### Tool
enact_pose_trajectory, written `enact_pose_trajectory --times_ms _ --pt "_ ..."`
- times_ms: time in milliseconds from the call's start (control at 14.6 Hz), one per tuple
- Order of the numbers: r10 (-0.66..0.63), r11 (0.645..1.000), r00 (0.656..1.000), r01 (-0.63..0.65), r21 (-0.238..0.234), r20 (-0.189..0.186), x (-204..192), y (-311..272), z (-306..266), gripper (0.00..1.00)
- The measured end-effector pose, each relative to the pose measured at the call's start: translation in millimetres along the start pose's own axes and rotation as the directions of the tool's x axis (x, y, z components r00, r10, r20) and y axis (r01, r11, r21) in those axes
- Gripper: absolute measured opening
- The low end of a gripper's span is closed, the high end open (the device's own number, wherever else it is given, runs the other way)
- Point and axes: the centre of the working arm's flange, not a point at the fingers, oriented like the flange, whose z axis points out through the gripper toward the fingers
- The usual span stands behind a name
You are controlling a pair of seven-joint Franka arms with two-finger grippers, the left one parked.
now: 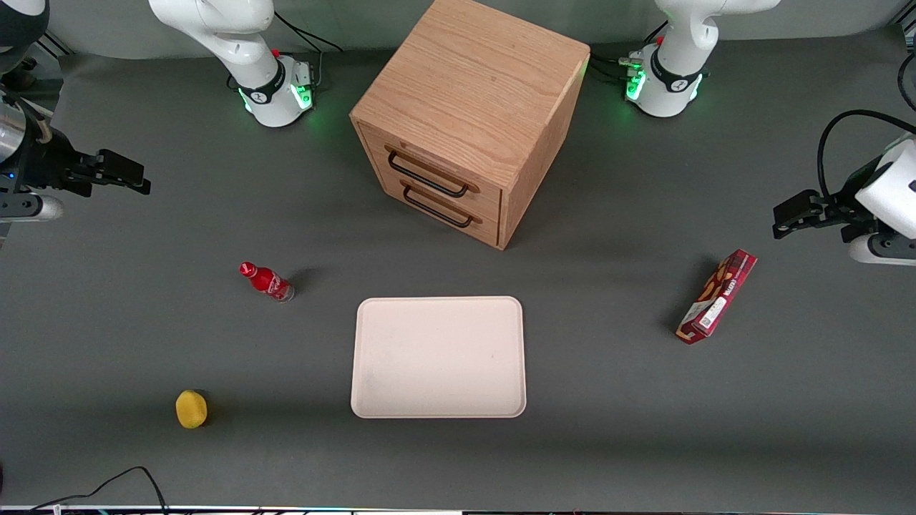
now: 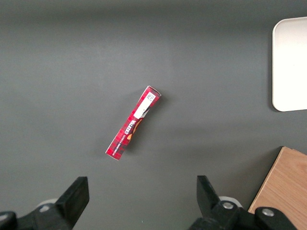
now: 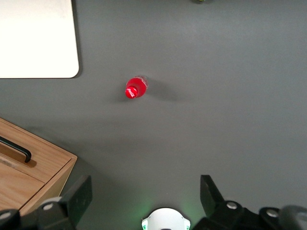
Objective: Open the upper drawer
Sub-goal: 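Move the right gripper toward the upper drawer's black handle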
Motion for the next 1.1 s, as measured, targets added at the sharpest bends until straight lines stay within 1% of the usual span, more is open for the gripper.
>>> enact_pose_trajectory --times_ms 206,343,411,549,686,891,960,1029,1097 --pt "-0.001 1.000 1.000 0.001 -0.001 -0.009 -3 -1 -4 1.00" --pt "-0.026 1.000 1.000 0.026 0.003 -0.007 -4 -13 -3 1.00" --pt "-0.050 0.999 0.999 0.050 0.019 -0.002 -5 -26 -2 1.00" --pt "-0.104 0.992 0.994 0.103 0.066 0.015 -7 -57 6 1.00" --pt "-0.179 0.981 0.983 0.176 0.078 0.029 -7 -84 14 1.00" --pt "-0.345 0.935 0.937 0.339 0.099 0.050 -12 -139 29 1.00" --pt "-0.399 0.913 0.916 0.392 0.109 0.049 -18 -156 30 1.00" --pt "-0.480 0.874 0.876 0.473 0.115 0.044 -24 -172 30 1.00" --pt "-0.586 0.806 0.809 0.579 0.120 0.036 -31 -187 30 1.00"
